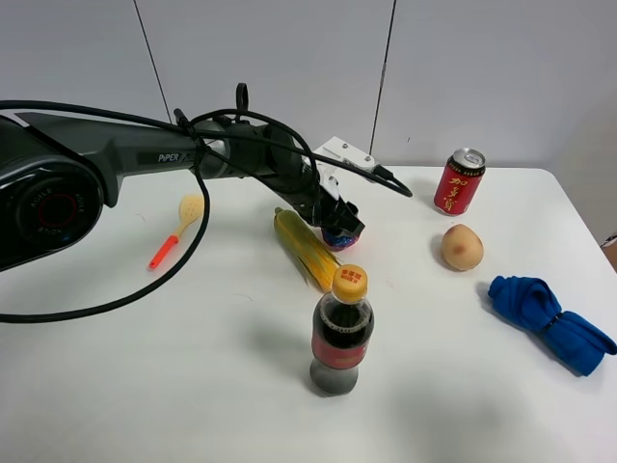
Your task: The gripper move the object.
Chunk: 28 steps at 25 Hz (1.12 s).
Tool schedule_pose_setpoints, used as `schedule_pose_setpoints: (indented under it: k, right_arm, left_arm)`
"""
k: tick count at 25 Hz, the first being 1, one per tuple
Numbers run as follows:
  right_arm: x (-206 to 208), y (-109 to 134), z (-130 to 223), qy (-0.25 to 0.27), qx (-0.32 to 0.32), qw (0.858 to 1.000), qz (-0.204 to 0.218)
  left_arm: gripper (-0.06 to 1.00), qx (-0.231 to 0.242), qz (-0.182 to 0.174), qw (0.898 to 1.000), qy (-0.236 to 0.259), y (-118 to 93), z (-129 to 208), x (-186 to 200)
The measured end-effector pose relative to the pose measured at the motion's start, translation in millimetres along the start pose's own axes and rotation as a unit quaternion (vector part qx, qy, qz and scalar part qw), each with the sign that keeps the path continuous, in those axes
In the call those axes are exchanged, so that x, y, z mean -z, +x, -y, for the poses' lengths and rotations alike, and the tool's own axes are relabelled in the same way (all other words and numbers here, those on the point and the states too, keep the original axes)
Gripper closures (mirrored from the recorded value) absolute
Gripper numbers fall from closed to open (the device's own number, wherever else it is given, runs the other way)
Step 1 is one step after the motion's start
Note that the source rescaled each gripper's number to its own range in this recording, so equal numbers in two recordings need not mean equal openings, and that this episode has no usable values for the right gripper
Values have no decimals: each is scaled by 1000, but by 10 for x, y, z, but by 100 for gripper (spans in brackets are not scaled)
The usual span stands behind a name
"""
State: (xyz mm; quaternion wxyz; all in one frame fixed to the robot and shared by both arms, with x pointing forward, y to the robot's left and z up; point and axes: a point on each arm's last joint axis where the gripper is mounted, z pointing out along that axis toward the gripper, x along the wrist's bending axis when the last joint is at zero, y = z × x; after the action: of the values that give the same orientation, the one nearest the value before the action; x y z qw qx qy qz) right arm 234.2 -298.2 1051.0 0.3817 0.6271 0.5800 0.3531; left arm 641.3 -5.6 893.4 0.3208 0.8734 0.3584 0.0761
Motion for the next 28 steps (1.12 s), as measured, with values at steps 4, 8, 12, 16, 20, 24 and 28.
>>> schedule_pose_setpoints:
  k: [4, 8, 12, 16, 20, 24, 28]
  right_arm:
    - [0, 0, 0, 0, 0, 1000, 0]
    - [0, 0, 0, 0, 0, 1000, 0]
    - [0, 0, 0, 0, 0, 1000, 0]
    - [0, 0, 0, 0, 0, 1000, 0]
    - [0, 0, 0, 0, 0, 1000, 0]
    - [0, 0, 0, 0, 0, 1000, 0]
    - [0, 0, 0, 0, 0, 1000, 0]
  left_arm:
    - [57, 3, 1, 1000, -1, -3, -2, 0]
    - [6, 10, 1, 1000, -6, 0, -9, -4]
    - [-4, 11, -1, 1000, -8, 2, -13, -4]
    - [-4, 10, -2, 1000, -18, -7, -70, 68]
    - [-4, 3, -9, 998, -61, -39, -300, 375]
    - [-4, -7, -28, 991, -129, -13, -622, 966]
    - [-4, -34, -72, 977, -198, 115, -873, 1751]
